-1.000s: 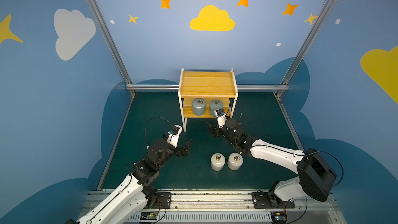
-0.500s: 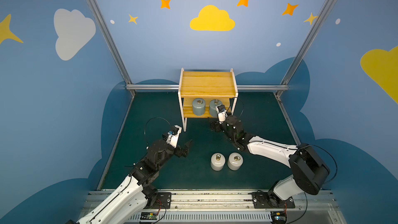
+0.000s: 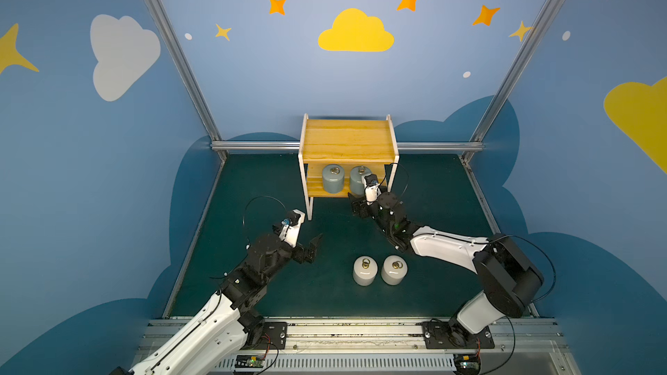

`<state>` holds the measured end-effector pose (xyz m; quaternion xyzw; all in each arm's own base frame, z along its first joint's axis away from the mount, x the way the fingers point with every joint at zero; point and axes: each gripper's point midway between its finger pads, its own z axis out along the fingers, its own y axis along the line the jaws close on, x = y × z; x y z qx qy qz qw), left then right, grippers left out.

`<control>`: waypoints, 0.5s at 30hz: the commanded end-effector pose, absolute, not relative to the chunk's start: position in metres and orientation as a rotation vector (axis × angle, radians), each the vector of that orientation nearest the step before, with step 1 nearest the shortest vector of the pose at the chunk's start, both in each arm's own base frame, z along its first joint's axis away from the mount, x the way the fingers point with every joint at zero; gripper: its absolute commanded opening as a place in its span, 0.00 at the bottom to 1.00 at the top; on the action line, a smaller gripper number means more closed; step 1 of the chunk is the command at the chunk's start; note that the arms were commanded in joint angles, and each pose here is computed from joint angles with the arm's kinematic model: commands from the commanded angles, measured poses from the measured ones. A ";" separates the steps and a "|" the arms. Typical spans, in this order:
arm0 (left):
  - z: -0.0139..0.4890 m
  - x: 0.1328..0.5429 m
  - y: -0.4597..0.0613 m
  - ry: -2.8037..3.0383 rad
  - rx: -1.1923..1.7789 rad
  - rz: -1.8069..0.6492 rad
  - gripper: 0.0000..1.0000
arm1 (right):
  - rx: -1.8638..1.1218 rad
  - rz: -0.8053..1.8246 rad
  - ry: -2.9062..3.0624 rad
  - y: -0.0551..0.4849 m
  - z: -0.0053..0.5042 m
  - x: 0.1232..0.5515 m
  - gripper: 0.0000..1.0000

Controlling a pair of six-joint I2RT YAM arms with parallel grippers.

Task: Remove the tea canisters from the shelf
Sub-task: Pick up the tea canister from the shelf.

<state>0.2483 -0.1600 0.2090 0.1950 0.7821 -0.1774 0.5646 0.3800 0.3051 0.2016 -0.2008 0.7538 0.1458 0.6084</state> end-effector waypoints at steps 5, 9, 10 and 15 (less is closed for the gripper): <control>0.205 0.247 -0.162 1.847 0.462 -0.437 1.00 | -0.437 0.360 1.688 0.309 0.217 0.394 0.91; 0.206 0.247 -0.162 1.846 0.462 -0.440 1.00 | -0.436 0.362 1.688 0.310 0.216 0.398 0.92; 0.206 0.247 -0.162 1.846 0.463 -0.441 1.00 | -0.438 0.362 1.689 0.310 0.215 0.399 0.92; 0.206 0.247 -0.163 1.845 0.464 -0.442 1.00 | -0.440 0.366 1.686 0.311 0.214 0.403 0.92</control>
